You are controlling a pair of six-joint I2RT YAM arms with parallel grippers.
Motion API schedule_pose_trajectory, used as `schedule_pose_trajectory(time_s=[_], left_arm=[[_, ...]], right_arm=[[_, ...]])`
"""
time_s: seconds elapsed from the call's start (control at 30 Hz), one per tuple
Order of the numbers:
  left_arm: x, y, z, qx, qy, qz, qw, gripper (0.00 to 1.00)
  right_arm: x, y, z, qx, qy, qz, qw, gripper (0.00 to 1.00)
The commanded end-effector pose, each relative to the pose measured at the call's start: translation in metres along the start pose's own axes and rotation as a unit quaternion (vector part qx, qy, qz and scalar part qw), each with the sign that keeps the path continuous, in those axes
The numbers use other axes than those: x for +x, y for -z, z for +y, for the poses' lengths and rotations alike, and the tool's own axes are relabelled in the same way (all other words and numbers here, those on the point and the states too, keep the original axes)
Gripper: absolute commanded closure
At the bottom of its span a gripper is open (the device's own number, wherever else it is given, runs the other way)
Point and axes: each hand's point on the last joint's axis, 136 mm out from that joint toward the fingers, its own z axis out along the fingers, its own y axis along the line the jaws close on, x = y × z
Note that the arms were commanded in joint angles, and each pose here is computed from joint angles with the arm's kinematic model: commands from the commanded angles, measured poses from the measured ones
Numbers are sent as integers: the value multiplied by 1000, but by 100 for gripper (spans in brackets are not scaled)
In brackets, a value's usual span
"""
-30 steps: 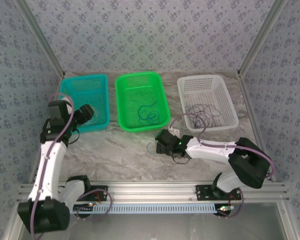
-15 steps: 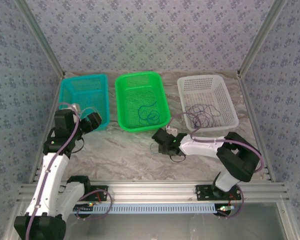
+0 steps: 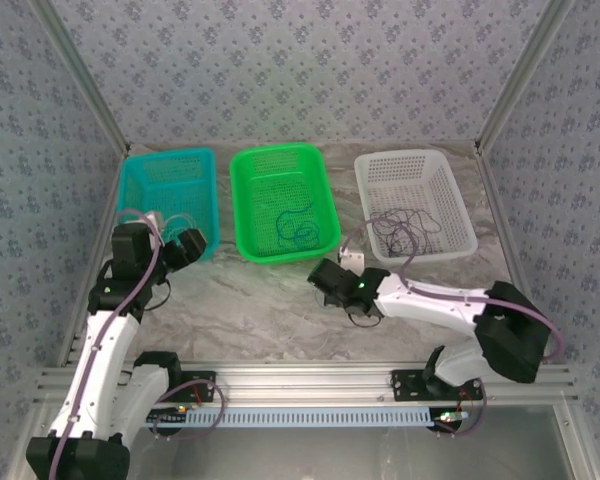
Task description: Untangle the cables
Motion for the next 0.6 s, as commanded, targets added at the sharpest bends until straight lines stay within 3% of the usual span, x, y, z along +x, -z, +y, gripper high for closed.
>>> schedule_pose_trajectory(time_s=[0.0,0.3,0.57], left_arm=[[3,3,-4,12,4,4,1000,14],[6,5,-13,32,11,7,999,14],[10,21,-78,158,-22,13,987,14]], right_arm=[[-17,24,-14,21,10,-40,999,100],[-63,88,21,-63,93,-133,985,100],[-79,110,57,-134,159,-179,962,100]])
